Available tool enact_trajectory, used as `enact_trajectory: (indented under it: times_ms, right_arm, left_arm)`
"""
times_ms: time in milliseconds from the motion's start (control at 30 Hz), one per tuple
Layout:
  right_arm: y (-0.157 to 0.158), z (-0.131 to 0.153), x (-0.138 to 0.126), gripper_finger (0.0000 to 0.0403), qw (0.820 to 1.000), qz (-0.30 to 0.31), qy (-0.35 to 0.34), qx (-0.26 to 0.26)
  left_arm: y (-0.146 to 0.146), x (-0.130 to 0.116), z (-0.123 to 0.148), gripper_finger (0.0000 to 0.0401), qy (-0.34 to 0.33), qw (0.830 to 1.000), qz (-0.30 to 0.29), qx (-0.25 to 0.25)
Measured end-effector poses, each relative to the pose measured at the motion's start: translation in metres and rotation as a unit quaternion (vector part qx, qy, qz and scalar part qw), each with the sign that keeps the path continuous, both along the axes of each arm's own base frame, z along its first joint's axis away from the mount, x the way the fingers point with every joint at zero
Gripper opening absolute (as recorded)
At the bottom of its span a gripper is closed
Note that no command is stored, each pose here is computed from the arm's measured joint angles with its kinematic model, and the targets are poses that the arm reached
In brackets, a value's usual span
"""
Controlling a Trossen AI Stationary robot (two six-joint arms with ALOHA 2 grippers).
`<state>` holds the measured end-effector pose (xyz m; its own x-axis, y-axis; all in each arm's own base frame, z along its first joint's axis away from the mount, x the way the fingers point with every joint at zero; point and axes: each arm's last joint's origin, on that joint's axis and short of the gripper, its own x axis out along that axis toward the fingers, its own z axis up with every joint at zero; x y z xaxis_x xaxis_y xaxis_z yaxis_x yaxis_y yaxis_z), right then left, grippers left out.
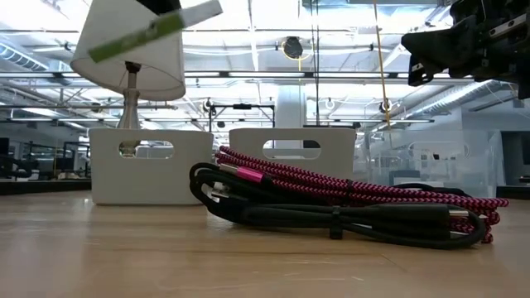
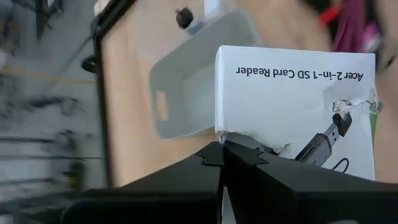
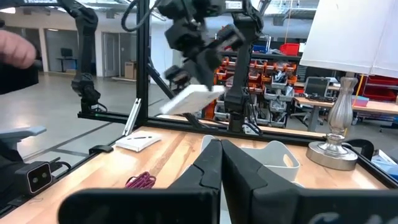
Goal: Pick and place items into bin
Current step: Put the right card reader box into the left gray bin
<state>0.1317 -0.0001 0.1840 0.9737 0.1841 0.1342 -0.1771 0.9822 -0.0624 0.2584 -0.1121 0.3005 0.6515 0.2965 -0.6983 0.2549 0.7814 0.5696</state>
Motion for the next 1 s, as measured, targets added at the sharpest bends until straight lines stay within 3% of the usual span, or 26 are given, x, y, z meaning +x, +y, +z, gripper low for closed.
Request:
enact_trajectory:
  times_ms: [133, 233, 400, 633, 867, 1000]
  right_arm:
    - [0.0, -0.001, 0.0, 0.0, 1.0, 0.001, 0.006, 0.006]
    - [0.0, -0.002, 0.0, 0.0, 1.0, 0.001, 0.013, 0.007]
    - [0.0, -0.004, 0.0, 0.0, 1.0, 0.001, 0.023, 0.01]
    - [0.0, -0.004, 0.0, 0.0, 1.0, 0.001, 0.024, 0.01]
    - [0.0, -0.005, 0.001, 0.0, 1.0, 0.0, 0.024, 0.003]
    - [0.0, -0.005, 0.001, 0.0, 1.0, -0.001, 0.026, 0.0]
  left_arm:
    - [0.032, 0.006, -0.001, 0.0003, 0.065, 0.994, -0.044, 0.075]
    - [0.051, 0.011, -0.006, 0.0002, 0.129, 0.979, -0.092, 0.13]
    - [0.073, 0.023, -0.013, 0.0002, 0.177, 0.957, -0.143, 0.181]
    - [0.092, 0.029, -0.023, 0.0002, 0.216, 0.942, -0.215, 0.138]
    - [0.098, 0.042, -0.04, 0.0002, 0.24, 0.929, -0.251, 0.129]
    - [0.097, 0.048, -0.055, 0.0002, 0.277, 0.912, -0.272, 0.13]
